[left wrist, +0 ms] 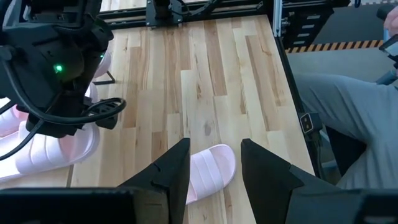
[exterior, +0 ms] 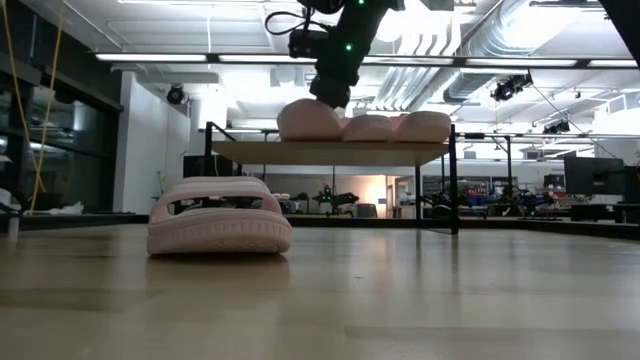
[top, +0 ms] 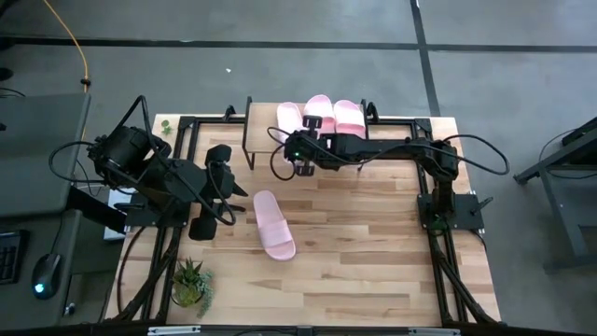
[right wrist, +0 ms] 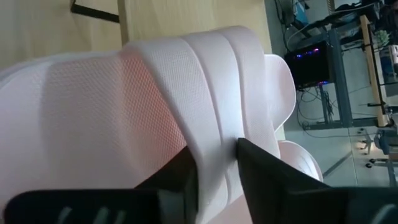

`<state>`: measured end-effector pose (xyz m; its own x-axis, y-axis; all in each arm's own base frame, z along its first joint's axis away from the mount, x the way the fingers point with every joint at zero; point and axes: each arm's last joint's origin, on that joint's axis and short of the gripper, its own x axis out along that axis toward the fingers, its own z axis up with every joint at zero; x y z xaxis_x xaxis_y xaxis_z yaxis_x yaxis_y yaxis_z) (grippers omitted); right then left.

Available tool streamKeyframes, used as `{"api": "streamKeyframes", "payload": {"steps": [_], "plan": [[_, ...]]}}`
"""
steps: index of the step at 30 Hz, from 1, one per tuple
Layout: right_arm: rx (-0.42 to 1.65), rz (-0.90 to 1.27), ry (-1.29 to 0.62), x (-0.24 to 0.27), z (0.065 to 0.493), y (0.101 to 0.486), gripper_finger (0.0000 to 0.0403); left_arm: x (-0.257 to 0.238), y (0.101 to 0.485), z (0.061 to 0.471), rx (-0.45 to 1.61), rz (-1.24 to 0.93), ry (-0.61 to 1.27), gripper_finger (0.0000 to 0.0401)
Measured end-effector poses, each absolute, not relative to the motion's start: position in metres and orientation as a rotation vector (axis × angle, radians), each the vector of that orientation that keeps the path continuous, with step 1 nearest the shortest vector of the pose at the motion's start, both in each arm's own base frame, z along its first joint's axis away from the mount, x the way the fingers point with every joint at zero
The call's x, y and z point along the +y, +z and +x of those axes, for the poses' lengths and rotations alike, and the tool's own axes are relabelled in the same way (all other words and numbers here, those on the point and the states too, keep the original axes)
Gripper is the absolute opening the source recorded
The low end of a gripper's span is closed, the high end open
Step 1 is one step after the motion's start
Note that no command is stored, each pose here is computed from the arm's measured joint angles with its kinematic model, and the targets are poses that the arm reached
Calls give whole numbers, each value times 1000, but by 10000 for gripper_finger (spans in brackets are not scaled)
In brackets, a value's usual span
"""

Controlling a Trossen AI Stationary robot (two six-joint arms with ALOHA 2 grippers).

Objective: Pick and place slides into the shelf
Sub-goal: Put the white slide on the shelf

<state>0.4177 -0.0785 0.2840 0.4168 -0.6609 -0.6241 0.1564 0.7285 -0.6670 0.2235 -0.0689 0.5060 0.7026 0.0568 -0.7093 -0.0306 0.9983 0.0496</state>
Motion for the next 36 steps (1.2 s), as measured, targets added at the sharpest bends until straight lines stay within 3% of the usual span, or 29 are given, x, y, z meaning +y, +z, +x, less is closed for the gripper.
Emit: {"api": "streamKeyframes", "payload": {"steps": [18,36], "plan": [[1031,-637,-561,-62,419,284,199,-69,506,224,790,34,49,127],[1000,-658,-536,-35,422,285,209,-69,506,224,790,35,49,127]]}}
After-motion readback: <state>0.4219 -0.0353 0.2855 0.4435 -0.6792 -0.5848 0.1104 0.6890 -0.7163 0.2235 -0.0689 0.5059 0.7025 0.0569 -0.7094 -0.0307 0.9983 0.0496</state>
